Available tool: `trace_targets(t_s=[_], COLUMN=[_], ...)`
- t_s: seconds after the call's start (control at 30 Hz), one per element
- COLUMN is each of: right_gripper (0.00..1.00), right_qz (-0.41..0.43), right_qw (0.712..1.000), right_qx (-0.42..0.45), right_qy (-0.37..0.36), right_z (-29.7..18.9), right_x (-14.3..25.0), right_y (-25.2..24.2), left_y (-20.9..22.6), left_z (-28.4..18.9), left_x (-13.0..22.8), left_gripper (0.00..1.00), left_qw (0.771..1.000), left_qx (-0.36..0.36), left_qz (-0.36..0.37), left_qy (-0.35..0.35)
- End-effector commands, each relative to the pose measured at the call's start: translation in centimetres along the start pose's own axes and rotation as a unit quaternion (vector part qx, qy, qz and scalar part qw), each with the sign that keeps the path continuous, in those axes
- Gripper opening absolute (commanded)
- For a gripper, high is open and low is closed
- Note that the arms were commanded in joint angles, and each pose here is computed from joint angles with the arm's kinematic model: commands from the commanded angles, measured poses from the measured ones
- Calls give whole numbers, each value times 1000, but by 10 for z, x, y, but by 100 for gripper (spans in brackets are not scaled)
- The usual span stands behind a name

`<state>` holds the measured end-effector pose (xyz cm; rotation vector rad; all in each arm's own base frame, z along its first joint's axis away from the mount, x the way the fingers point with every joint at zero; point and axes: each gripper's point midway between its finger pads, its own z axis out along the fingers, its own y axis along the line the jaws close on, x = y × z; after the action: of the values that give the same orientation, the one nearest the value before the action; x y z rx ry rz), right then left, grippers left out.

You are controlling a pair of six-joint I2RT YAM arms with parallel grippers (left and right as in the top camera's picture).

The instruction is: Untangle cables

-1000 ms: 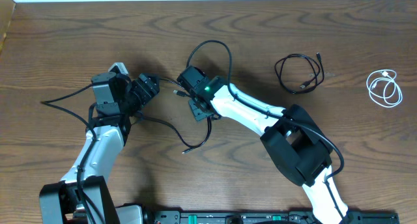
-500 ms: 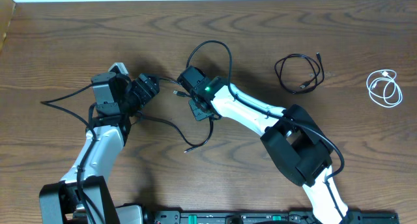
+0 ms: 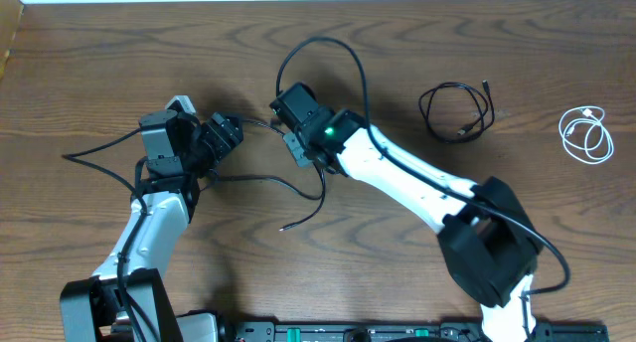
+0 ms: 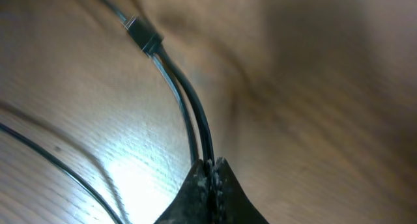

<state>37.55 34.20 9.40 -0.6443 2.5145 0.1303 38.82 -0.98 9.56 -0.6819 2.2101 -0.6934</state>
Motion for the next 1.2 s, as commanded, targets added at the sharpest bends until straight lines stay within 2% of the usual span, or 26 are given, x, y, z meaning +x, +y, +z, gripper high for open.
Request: trace_targets(t_s=[0.0, 0.07, 0.2, 0.23, 0.27, 0.33, 0.43, 0.57, 0.7, 0.77, 0.87, 0.93, 0.97, 1.1, 1.17], right_gripper=[11, 28, 81, 91, 96, 96, 95, 88, 79, 62, 46, 27, 22, 18, 13], right_qz=[-9, -12, -17, -19, -21, -9, 57, 137, 158, 161, 156, 159, 169, 202, 222], right_qw=[1000, 999, 999, 998, 998, 997, 991, 977, 969, 967, 968, 968, 966, 959, 954], right_qx=[26, 29, 34, 35, 30, 20, 30, 49, -2, -31, -37, -38, -34, -23, -17], right_qy=[-5, 7, 35, 42, 55, 77, 117, 158, 188, 197, 192, 189, 191, 198, 201], right_z=[-3, 0, 8, 10, 11, 12, 8, 6, 13, 16, 21, 24, 25, 28, 29], right_x=[-2, 4, 19, 22, 29, 40, 60, 86, 104, 109, 115, 117, 120, 125, 126], right_y=[-10, -11, -13, -14, -12, -9, -12, -15, 4, 16, 22, 23, 22, 14, 9], left_y=[-3, -3, -3, -3, -3, -3, -3, -3, -3, -3, -3, -3, -3, -3, -3], left_z=[-1, -1, -1, -1, -1, -1, -1, -1, -1, -1, -1, -1, -1, -1, -1], left_x=[-10, -10, -10, -10, -10, -10, -10, -10, -10, -10, -10, -10, -10, -10, -10], left_gripper=[79, 79, 79, 79, 79, 79, 79, 79, 79, 79, 79, 79, 79, 79, 79], left_qw=[1000, 1000, 1000, 1000, 1000, 1000, 1000, 1000, 1000, 1000, 1000, 1000, 1000, 1000, 1000], left_qx=[-1, -1, -1, -1, -1, -1, -1, -1, -1, -1, -1, -1, -1, -1, -1], left_qz=[8, 8, 8, 8, 8, 8, 8, 8, 8, 8, 8, 8, 8, 8, 8], left_qy=[-13, -13, -13, -13, -13, -13, -13, -13, -13, -13, -13, -13, -13, -13, -13])
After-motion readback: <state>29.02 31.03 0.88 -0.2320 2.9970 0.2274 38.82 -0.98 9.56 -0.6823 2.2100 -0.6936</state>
